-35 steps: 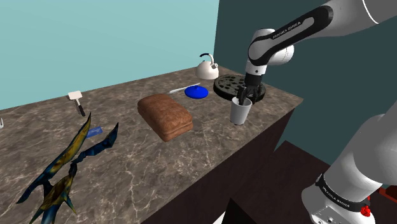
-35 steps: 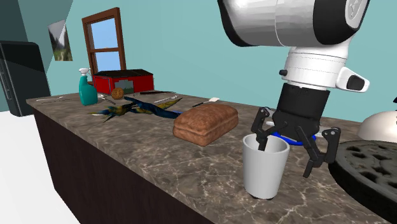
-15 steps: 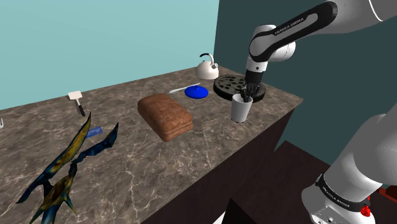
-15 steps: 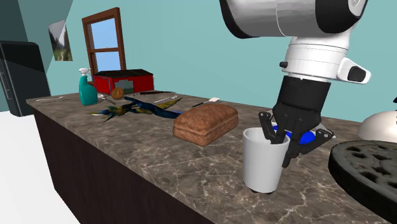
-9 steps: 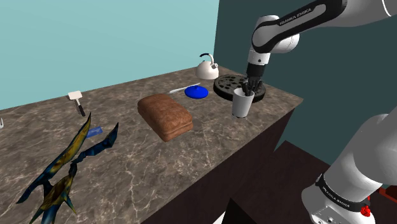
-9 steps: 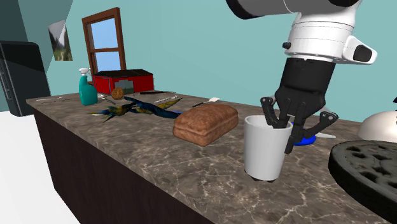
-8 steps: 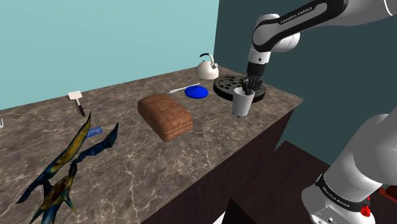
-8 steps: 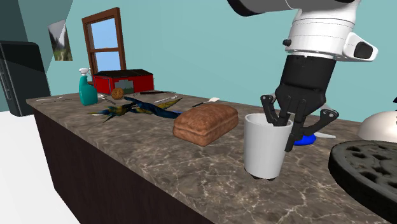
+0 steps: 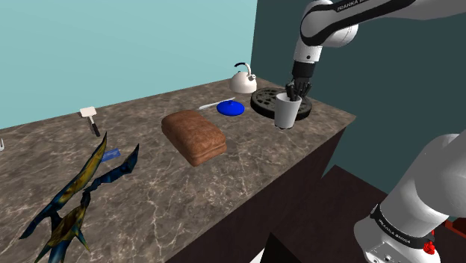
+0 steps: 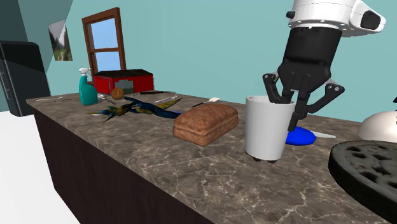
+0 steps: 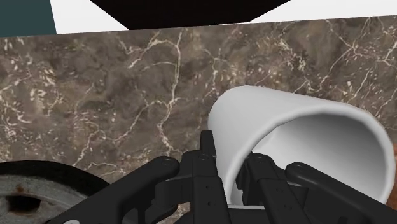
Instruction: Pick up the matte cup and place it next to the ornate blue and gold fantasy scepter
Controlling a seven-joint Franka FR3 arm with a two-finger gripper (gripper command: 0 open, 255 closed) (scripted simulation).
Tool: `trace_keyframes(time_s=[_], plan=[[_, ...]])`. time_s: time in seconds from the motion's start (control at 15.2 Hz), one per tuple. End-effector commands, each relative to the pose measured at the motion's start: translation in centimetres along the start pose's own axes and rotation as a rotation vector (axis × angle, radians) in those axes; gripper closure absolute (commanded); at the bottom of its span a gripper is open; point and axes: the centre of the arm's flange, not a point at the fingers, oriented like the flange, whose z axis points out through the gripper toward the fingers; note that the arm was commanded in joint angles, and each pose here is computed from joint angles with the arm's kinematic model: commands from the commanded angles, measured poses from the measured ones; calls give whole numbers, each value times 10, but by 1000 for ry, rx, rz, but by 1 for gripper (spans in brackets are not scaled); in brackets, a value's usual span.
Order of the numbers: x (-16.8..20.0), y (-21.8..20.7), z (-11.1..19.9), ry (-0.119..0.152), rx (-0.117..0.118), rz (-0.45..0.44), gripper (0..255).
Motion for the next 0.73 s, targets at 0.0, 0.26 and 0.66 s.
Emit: trace_keyframes(time_s=[0.0, 0.26, 0.66], plan=[[-2, -1, -11, 0, 0, 0, 255], [-4, -3, -31, 0, 0, 0, 255], [-7, -6, -63, 0, 0, 0, 255]])
